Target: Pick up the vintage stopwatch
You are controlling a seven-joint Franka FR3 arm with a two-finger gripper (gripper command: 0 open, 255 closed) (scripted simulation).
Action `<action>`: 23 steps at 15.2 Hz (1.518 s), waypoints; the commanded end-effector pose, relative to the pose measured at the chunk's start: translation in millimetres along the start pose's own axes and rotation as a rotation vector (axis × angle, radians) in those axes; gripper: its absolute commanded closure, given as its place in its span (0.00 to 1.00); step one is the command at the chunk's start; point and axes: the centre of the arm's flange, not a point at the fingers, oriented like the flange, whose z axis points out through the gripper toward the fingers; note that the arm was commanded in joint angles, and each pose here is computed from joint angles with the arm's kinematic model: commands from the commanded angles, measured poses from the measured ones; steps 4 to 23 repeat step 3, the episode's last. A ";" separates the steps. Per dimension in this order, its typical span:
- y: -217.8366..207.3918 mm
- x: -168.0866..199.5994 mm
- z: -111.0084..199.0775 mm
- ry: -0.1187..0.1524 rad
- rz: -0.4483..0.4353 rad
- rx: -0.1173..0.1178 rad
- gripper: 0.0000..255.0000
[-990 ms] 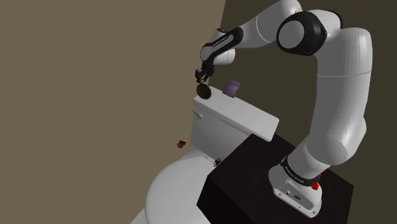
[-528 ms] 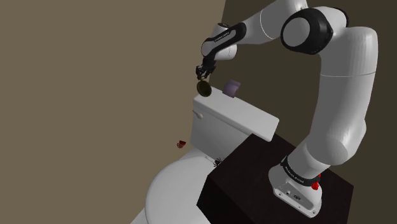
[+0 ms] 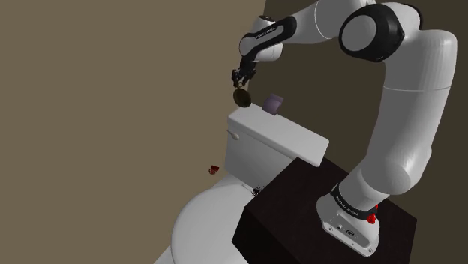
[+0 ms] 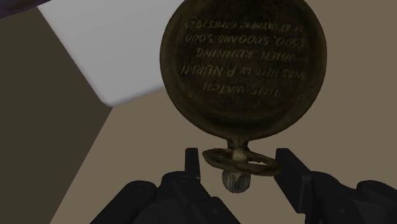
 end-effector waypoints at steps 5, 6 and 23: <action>-0.7 2.7 -11.9 0.001 0.000 0.000 1.00; -0.7 2.7 -11.9 0.001 0.000 0.000 1.00; -0.7 2.7 -11.9 0.001 0.000 0.000 1.00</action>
